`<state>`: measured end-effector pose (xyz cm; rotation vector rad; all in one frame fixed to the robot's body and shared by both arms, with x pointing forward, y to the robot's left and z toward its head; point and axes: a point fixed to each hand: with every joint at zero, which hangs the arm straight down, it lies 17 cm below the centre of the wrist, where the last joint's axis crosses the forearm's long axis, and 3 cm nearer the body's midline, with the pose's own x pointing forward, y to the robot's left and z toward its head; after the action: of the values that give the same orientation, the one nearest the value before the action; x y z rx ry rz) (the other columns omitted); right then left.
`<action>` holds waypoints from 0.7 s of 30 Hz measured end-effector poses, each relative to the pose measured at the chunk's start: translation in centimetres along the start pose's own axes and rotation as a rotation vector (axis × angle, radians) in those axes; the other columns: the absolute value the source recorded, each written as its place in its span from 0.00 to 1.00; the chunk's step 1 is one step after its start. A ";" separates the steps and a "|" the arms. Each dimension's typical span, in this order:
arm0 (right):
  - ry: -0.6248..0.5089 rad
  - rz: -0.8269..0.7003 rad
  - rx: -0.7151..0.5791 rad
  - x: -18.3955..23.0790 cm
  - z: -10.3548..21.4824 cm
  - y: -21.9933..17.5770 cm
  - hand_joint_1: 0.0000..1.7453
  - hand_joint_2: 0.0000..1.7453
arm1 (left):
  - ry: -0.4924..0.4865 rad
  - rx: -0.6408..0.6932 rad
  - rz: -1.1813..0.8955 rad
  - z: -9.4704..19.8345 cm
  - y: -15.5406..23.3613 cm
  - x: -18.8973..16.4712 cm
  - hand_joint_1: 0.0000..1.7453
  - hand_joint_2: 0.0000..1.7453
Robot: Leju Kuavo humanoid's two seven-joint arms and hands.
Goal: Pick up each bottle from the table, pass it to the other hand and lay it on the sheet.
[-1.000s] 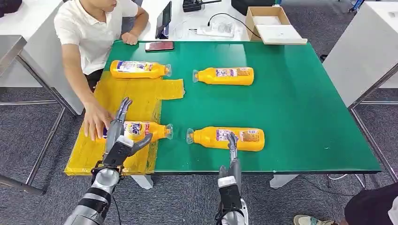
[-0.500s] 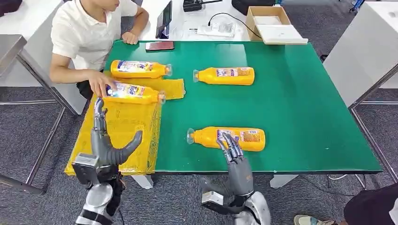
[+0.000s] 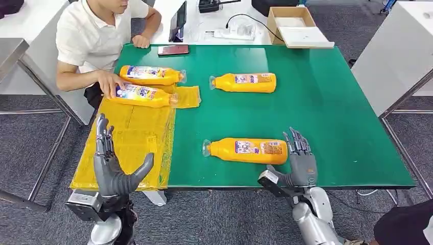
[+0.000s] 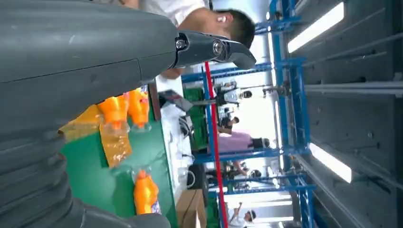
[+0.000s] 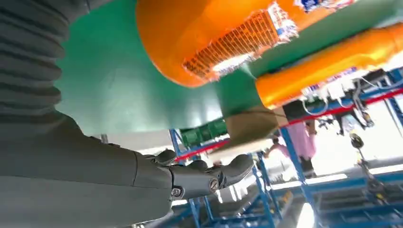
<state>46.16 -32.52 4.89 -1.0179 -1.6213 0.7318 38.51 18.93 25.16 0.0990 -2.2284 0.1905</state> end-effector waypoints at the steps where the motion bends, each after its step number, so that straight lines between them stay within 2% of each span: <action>1: 0.004 -0.003 0.003 -0.1 -0.2 0.1 0.00 1.00 | -0.003 -0.004 0.003 -0.1 -0.2 0.1 0.00 1.00; 11: 0.027 -0.051 0.060 0.4 -1.3 2.3 0.00 1.00 | -0.002 -0.031 0.025 -1.0 -1.9 0.0 0.00 1.00; 15: 0.013 -0.072 0.105 1.7 -1.4 3.9 0.00 1.00 | 0.021 -0.031 0.039 -1.3 -2.4 -0.6 0.00 1.00; 21: 0.058 -0.104 0.198 1.9 -1.2 6.3 0.00 1.00 | 0.074 -0.057 0.096 -1.4 -3.9 -1.4 0.00 1.00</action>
<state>48.69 -28.02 0.70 -0.7996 -1.5072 0.7690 41.05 15.35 25.31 -0.0448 -2.1648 0.1797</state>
